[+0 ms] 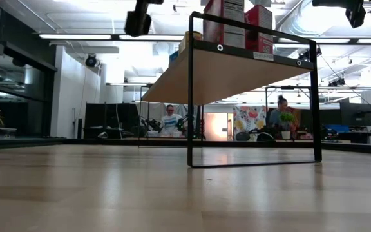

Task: Stack cereal on shelf
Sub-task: Put the red cereal box on the shelf

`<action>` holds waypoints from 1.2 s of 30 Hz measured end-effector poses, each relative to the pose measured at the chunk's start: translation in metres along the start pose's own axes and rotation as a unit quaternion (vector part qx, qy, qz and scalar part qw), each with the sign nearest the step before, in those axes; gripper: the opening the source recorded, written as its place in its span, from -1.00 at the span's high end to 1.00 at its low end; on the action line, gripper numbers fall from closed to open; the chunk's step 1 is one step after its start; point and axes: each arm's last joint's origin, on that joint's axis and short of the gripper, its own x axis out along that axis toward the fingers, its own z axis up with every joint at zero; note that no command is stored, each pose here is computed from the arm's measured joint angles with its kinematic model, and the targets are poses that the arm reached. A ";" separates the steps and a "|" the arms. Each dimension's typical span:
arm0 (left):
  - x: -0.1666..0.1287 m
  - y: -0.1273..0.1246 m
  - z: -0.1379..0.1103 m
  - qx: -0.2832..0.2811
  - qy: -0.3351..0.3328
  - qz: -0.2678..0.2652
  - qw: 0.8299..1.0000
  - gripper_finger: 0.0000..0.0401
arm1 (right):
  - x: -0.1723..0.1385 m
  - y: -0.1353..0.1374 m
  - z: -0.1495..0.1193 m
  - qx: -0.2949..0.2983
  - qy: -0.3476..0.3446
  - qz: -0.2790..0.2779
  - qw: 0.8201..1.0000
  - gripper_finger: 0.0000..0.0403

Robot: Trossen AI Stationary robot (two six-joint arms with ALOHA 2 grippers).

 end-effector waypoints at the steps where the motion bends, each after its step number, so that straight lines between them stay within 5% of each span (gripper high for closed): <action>1: 0.002 0.001 -0.005 -0.037 0.002 -0.006 0.999 1.00 | 0.000 0.000 0.000 -0.001 0.001 0.000 1.000 1.00; 8: 0.018 -0.009 -0.019 -0.184 -0.028 -0.021 0.982 1.00 | 0.000 0.000 -0.001 -0.005 0.003 -0.001 1.000 1.00; 19: 0.034 -0.027 -0.001 -0.225 -0.046 0.022 0.973 1.00 | 0.000 -0.002 -0.004 -0.015 0.017 -0.006 1.000 1.00; 36: 0.036 -0.017 0.008 -0.265 -0.060 0.048 0.961 1.00 | 0.000 -0.003 -0.005 -0.022 0.025 -0.010 0.999 1.00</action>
